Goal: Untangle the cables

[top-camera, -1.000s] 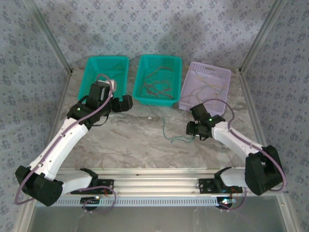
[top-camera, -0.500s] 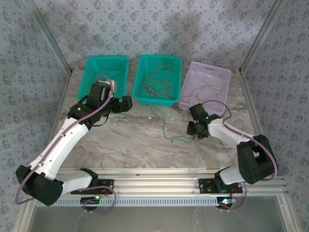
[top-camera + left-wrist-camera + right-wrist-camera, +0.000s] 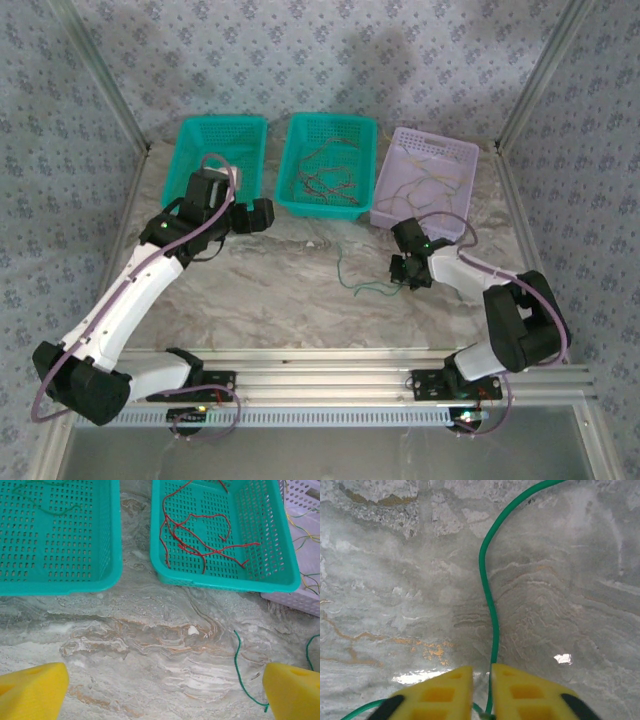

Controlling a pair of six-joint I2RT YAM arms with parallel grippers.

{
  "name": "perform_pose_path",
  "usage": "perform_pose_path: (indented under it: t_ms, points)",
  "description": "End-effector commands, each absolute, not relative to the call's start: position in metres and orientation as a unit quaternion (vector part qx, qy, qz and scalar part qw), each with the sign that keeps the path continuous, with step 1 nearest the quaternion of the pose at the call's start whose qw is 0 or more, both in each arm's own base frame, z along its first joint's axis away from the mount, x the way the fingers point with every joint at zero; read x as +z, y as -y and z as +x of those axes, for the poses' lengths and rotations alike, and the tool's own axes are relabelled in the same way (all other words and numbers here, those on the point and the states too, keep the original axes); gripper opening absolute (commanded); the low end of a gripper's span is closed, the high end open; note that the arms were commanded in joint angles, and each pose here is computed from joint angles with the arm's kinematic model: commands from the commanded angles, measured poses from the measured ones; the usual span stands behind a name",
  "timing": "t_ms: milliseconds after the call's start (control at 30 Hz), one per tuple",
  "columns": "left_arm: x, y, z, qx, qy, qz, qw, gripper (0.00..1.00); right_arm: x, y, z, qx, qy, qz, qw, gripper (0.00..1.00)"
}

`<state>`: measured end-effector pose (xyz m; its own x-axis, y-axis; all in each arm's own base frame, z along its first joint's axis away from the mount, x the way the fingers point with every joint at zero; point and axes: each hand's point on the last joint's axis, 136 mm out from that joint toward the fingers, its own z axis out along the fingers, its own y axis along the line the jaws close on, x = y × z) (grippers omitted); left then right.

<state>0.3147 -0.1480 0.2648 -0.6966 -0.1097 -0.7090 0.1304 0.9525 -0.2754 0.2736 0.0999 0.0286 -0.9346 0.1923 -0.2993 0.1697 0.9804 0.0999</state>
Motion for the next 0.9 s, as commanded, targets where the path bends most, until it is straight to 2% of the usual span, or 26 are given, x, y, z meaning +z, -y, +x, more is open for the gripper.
perform_pose_path:
  t_ms: [0,67,300,633,867]
  points:
    - [0.278,0.149,0.316,-0.152,-0.903,0.014,0.403,1.00,0.028,-0.098,0.277,0.034,-0.982,0.100,0.157,0.08]
    - [0.279,0.150,0.316,-0.153,-0.902,0.014,0.403,1.00,0.033,-0.102,0.280,0.043,-0.981,0.097,0.160,0.00]
    - [0.281,0.150,0.316,-0.155,-0.901,0.015,0.404,1.00,0.071,-0.127,0.292,0.084,-0.974,0.080,0.195,0.00]
    - [0.291,0.150,0.315,-0.157,-0.897,0.017,0.414,1.00,0.162,-0.175,0.305,0.145,-0.949,0.026,0.280,0.00]
    - [0.309,0.126,0.304,-0.114,-0.889,0.012,0.443,1.00,0.236,-0.207,0.335,0.167,-0.926,-0.013,0.339,0.00]
